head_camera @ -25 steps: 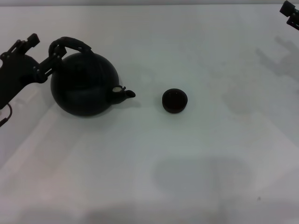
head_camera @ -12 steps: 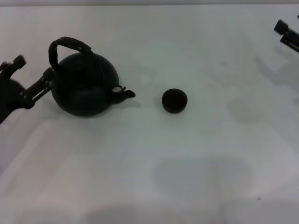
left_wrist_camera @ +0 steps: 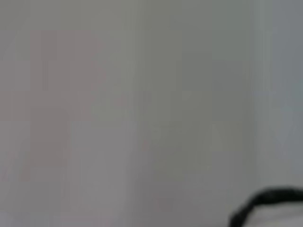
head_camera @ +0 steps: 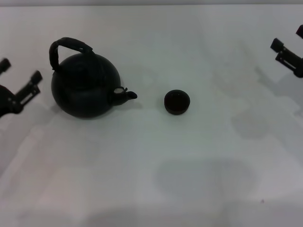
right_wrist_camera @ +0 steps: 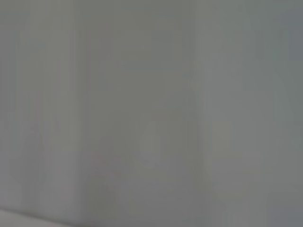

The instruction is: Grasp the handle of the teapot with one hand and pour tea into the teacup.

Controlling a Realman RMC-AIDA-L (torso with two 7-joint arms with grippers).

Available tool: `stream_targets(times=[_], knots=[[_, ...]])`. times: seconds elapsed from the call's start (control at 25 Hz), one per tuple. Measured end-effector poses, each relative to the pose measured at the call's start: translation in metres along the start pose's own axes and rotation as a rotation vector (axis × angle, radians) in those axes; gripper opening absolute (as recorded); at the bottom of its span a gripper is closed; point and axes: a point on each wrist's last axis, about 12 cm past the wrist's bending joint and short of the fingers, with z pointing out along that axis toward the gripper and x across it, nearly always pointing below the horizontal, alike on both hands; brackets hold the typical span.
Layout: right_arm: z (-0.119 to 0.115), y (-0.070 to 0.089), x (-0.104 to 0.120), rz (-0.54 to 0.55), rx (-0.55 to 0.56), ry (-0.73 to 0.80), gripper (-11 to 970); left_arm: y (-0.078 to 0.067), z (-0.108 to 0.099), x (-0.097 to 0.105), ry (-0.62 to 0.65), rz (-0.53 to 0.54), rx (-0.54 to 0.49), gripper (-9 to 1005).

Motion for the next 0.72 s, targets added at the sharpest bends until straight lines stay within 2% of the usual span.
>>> stream_targets(times=[0.36,0.6,0.72], knots=[[-0.003,-0.001,-0.002,-0.023,0.014,-0.030,851,-0.003,-0.008,0.006,-0.093,-0.077,-0.135,844],[-0.010,0.002,0.003,-0.042,0.026,-0.023,853,-0.011,-0.033,0.015,-0.121,-0.096,-0.224,843],[-0.013,0.001,0.002,-0.035,0.038,-0.038,854,-0.010,-0.055,0.013,-0.181,-0.110,-0.310,842]])
